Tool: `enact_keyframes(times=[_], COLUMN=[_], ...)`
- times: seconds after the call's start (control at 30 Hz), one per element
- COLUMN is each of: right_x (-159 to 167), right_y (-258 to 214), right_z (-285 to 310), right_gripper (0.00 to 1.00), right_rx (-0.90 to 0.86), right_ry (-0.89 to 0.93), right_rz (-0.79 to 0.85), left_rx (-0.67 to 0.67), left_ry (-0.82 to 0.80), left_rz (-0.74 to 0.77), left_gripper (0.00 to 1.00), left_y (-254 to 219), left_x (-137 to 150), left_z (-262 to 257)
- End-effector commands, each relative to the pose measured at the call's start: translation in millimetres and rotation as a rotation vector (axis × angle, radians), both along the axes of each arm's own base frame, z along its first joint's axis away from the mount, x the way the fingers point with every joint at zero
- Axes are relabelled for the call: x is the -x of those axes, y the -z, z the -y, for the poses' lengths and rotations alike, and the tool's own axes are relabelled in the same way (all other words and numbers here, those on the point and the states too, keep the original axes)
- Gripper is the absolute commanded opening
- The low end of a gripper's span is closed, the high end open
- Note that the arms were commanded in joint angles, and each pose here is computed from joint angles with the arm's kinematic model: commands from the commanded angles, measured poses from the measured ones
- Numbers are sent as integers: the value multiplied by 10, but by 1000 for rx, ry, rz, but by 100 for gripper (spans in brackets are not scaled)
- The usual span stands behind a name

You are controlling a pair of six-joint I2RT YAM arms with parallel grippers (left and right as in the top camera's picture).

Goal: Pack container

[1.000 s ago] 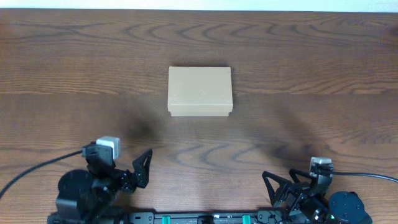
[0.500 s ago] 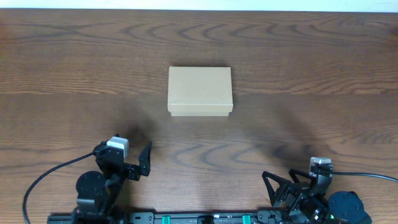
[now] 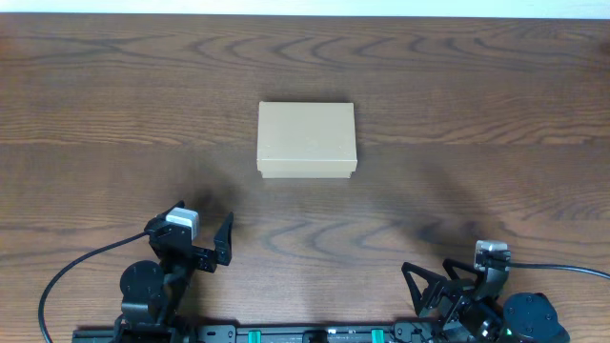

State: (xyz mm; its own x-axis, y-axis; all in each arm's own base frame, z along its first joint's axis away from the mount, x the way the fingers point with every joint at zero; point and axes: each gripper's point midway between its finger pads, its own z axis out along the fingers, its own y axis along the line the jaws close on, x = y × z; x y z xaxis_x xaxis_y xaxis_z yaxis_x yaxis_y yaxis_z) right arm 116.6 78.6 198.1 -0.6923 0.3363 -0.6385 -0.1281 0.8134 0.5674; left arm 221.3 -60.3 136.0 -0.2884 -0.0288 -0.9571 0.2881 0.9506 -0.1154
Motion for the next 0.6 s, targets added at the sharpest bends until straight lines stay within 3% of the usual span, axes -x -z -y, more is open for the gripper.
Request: enact_keyframes(times=[0.0, 0.57], right_x=[11, -9], right_y=[2, 19], right_z=[-13, 36], right_gripper=[99, 99], right_rx=[-12, 16], right_ry=[-4, 15], right_rz=[-5, 3], left_rx=[-16, -16], left_ry=[4, 4], left_rz=[-11, -11], left_gripper=[95, 95], left_y=[98, 98], left_x=[-3, -3], left_z=[-5, -5])
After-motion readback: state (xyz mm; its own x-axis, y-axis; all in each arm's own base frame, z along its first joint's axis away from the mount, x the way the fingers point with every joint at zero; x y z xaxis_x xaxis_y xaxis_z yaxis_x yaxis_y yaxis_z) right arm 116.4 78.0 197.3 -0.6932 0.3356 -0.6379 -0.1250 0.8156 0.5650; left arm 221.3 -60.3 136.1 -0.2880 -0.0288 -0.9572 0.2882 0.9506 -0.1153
